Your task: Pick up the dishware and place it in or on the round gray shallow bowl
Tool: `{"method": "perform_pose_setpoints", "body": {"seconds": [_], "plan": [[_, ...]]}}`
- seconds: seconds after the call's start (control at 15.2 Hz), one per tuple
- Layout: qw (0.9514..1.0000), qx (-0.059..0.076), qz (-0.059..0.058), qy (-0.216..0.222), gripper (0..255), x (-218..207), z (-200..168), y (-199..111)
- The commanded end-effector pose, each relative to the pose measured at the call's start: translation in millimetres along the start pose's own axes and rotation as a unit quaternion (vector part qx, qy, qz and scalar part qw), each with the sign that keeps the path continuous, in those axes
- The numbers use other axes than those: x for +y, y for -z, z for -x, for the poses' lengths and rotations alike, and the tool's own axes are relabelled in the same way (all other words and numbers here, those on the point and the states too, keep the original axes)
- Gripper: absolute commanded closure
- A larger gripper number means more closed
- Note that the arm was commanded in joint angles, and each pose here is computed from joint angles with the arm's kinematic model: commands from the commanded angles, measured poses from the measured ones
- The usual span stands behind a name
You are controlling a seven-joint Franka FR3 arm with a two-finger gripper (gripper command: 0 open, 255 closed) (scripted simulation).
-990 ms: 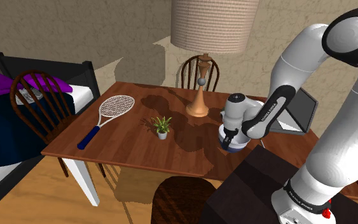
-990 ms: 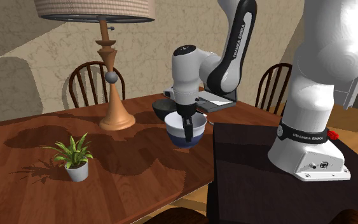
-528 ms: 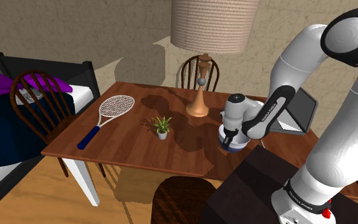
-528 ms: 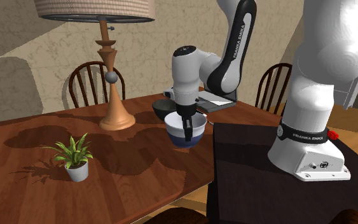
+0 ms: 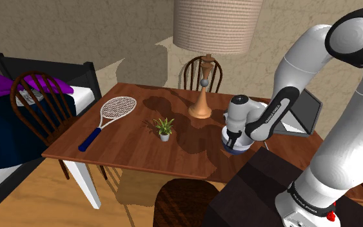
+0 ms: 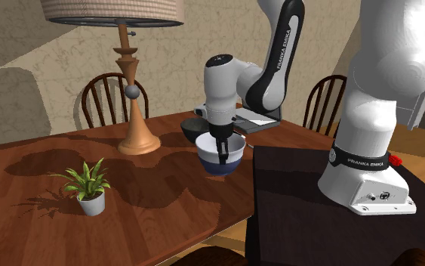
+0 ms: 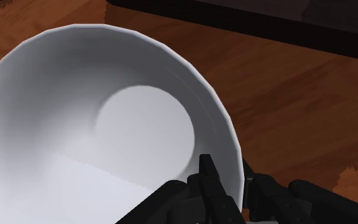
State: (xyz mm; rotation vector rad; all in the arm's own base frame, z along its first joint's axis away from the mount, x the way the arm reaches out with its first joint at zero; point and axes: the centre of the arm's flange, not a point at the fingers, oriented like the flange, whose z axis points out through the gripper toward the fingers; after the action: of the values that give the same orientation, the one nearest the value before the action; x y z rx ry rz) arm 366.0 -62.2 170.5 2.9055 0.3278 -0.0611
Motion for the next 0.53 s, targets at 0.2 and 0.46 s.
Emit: {"method": "perform_pose_setpoints", "body": {"seconds": [0.2, 0.46], "plan": [[1.0000, 0.000, 0.000, 0.000, 255, 3, 1, 16], [1.0000, 0.000, 0.000, 0.000, 255, 8, 2, 36]]}}
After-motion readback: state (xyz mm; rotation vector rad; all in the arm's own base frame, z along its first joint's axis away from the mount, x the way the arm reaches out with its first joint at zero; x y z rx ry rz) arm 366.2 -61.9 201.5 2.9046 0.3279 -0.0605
